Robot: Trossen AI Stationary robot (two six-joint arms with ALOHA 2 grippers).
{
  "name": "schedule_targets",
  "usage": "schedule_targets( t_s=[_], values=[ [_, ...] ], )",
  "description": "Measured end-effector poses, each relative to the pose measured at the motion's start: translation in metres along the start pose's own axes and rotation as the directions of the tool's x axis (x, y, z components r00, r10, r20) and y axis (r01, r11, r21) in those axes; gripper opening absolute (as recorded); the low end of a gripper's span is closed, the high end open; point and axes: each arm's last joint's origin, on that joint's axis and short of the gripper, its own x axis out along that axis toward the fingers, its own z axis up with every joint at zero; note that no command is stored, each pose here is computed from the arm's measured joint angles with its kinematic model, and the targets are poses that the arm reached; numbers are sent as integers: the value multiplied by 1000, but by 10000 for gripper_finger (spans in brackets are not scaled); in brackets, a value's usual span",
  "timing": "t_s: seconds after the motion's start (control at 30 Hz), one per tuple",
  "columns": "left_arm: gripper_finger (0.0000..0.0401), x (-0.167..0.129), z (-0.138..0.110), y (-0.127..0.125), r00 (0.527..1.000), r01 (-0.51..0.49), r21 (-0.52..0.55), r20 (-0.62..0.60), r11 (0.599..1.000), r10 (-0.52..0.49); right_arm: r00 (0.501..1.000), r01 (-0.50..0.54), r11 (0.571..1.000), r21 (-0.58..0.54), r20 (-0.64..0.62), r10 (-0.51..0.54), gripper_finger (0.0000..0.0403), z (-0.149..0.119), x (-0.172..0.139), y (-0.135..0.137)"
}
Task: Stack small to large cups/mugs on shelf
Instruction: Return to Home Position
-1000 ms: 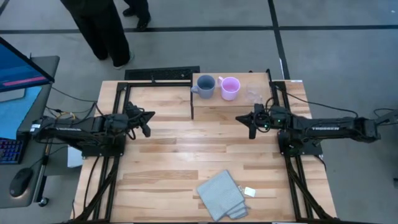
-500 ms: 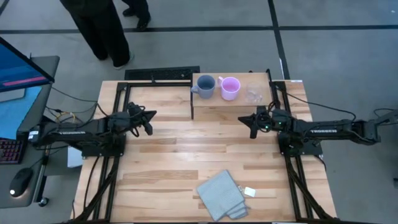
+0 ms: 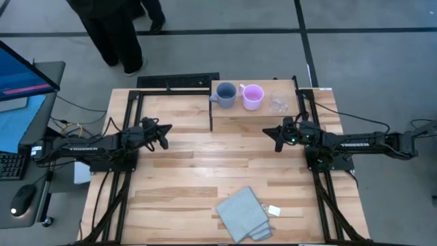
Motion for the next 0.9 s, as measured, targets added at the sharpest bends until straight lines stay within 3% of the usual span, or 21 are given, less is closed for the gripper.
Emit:
schedule_targets(
  t_s=[0.67, 0.9],
  values=[
    [0, 1, -17, 7, 997, -36, -55, -63, 998, 33, 999, 26, 1000, 7, -35, -26, 1, -3, 0, -3],
    [0, 0, -19, 8, 996, -46, -66, -74, 997, 41, 990, 78, 996, 48, -124, -71, 2, -12, -1, -8]
  ],
)
